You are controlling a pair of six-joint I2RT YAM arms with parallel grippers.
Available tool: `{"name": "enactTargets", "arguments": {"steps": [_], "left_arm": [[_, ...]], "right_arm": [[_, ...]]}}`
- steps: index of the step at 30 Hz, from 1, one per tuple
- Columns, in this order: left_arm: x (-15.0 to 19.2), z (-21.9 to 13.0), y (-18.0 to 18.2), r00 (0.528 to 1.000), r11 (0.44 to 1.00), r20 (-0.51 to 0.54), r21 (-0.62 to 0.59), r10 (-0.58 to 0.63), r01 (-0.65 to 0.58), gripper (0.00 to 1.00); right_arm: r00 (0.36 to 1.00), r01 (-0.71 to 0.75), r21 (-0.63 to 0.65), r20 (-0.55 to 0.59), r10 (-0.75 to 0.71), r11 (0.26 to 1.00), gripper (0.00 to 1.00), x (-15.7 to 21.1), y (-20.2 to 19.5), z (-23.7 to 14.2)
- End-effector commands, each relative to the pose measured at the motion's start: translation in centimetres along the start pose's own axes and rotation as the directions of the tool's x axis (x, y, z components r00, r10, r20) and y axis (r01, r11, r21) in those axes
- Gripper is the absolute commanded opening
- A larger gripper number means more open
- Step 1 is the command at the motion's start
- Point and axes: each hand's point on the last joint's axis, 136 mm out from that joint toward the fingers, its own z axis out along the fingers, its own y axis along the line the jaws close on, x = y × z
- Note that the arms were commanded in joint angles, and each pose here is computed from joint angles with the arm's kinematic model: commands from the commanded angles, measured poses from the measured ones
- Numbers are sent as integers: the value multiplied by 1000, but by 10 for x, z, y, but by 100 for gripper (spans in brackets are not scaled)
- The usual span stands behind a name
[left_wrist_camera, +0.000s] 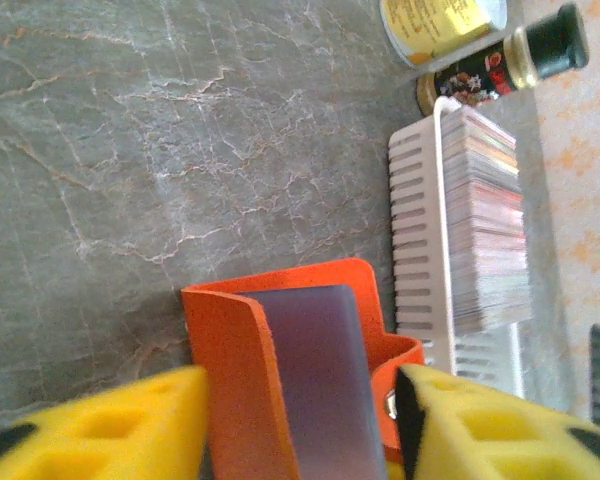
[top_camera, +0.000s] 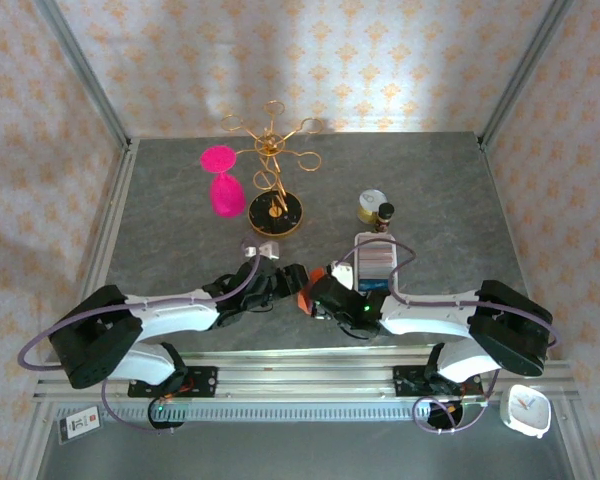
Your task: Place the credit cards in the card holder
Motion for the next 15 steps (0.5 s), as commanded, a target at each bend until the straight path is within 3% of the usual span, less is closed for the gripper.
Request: {"name": "enactTargets", "arguments": {"steps": [1, 7, 13, 15], "left_arm": [[-5, -2, -8, 1000, 1000, 21, 29, 3, -4, 46], [-5, -7, -1, 999, 1000, 36, 17, 0, -1, 28], [6, 0, 6, 1000, 1000, -9, 2, 15, -15, 29], [5, 2, 5, 1000, 1000, -9, 1, 10, -10, 38]], "right_arm": [[1000, 4, 27, 1, -4, 1000, 0, 6, -10, 3], [1000, -6, 19, 1, 6, 1000, 0, 7, -10, 2], [1000, -13, 4, 2, 13, 1000, 0, 6, -7, 1], [1000, -9, 3, 0, 9, 1000, 0, 7, -7, 2]]}}
